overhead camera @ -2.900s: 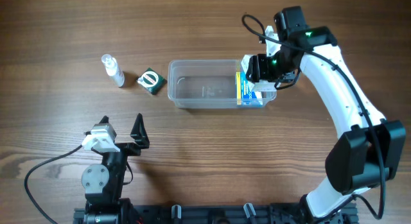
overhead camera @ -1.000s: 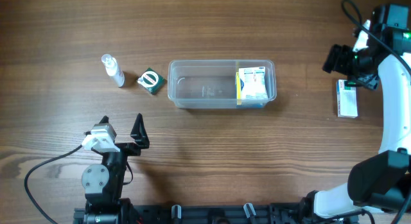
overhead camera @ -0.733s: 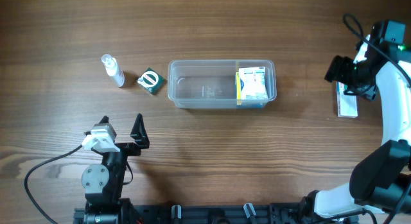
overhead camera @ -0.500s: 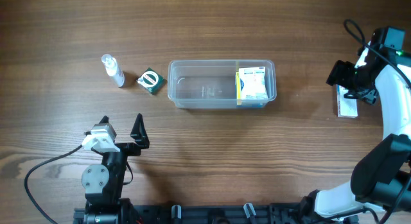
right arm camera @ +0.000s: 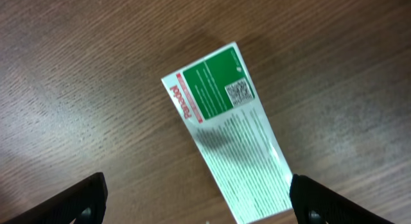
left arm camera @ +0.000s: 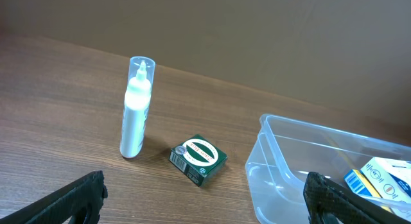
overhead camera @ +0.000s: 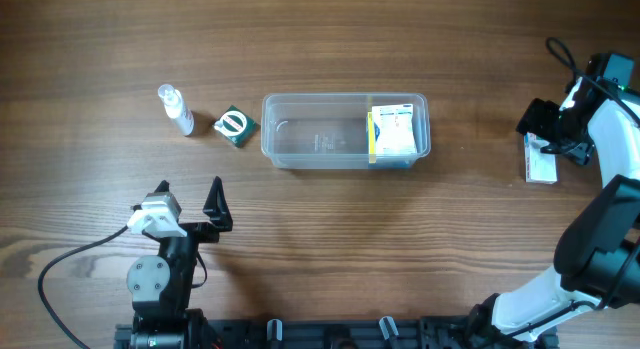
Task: Pack container
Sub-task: 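Move right gripper over the green Panadol box and lower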
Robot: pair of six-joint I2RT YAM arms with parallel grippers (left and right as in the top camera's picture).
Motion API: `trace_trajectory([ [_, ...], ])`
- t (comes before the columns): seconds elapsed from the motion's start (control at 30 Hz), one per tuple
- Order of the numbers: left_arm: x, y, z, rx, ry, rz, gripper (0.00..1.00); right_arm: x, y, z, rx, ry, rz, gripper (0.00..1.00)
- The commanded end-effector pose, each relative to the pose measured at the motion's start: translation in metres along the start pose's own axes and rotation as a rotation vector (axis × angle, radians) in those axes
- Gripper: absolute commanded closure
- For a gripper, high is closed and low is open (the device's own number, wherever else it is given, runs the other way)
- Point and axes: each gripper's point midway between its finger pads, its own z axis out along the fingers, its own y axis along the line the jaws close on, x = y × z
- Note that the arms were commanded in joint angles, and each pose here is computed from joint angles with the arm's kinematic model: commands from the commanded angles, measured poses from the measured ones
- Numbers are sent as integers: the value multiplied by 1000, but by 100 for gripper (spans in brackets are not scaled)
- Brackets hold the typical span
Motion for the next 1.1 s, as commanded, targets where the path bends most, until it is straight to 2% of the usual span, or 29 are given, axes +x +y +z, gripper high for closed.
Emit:
trace_trajectory([
  [0.0, 3, 0, 0, 4, 9, -10, 0, 5, -6, 18, 27, 39, -29, 8],
  [0.83, 3, 0, 0, 4, 9, -10, 0, 9, -5, 64, -1, 93, -119, 9],
  [0.93, 3, 0, 0, 4, 8, -10, 0, 9, -5, 63, -4, 94, -117, 16],
  [1.07, 3, 0, 0, 3, 9, -10, 0, 12, 1, 63, -35, 105, -105, 33],
])
